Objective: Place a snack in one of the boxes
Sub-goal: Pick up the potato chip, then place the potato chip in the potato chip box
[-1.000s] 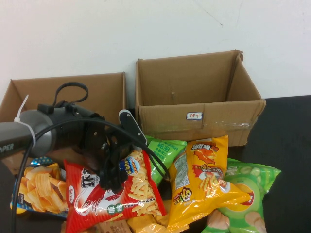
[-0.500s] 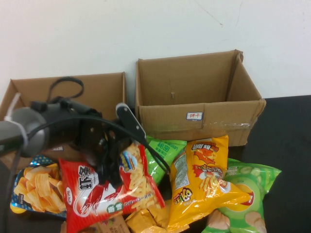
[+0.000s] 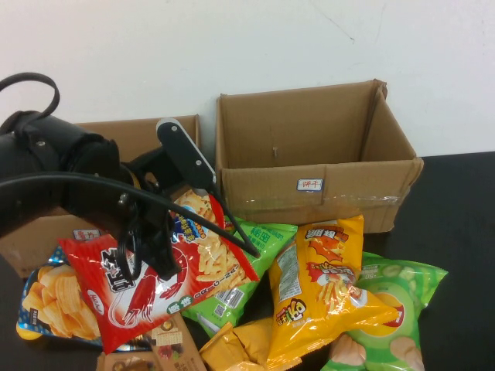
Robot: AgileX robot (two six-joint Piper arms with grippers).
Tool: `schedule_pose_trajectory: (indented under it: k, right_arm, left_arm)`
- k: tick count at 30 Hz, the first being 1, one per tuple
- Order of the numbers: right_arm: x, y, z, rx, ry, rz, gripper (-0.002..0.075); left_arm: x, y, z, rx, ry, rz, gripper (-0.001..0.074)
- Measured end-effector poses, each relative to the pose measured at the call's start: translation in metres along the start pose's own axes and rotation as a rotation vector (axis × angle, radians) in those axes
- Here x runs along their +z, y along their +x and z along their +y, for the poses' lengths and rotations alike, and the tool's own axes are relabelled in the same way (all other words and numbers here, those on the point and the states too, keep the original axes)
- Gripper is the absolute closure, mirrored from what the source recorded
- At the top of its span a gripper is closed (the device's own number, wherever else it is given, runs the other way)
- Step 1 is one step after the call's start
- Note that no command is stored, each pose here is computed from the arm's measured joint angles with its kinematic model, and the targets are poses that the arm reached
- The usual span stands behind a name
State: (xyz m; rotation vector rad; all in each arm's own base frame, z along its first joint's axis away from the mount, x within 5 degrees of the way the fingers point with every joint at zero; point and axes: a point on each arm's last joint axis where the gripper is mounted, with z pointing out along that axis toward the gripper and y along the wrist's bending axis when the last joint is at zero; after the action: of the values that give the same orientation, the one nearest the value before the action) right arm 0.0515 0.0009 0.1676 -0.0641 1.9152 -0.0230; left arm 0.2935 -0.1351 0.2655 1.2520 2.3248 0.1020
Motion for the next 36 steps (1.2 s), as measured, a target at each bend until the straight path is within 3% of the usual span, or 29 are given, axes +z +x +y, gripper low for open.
schedule_pose_trajectory:
  k: [7,11,20,25,30,36]
  right_arm:
    - [0.0,0.0,0.0,0.0,0.0,0.0,0.0727]
    - [0.0,0.0,0.0,0.0,0.0,0.0,0.0727]
    - [0.0,0.0,0.0,0.0,0.0,0.0,0.0727]
    - [0.0,0.0,0.0,0.0,0.0,0.0,0.0727]
    - [0.0,0.0,0.0,0.0,0.0,0.0,0.0727]
    - [0.0,0.0,0.0,-0.001,0.0,0.0,0.0727]
  left_arm:
    - [-0.005,0.001,0.002,0.026,-0.03,0.004,0.0729]
    - [-0.023,-0.001,0.009,0.05,-0.097,-0.017,0.0729]
    - [-0.07,-0.003,0.071,-0.003,-0.408,-0.087,0.073]
    - [-0.08,0.004,0.109,-0.063,-0.584,-0.234,0.0731]
    - [-0.058,0.01,0.143,-0.142,-0.662,-0.367,0.0731]
    - [0.019,0.034,0.165,-0.194,-0.605,-0.248,0.0731]
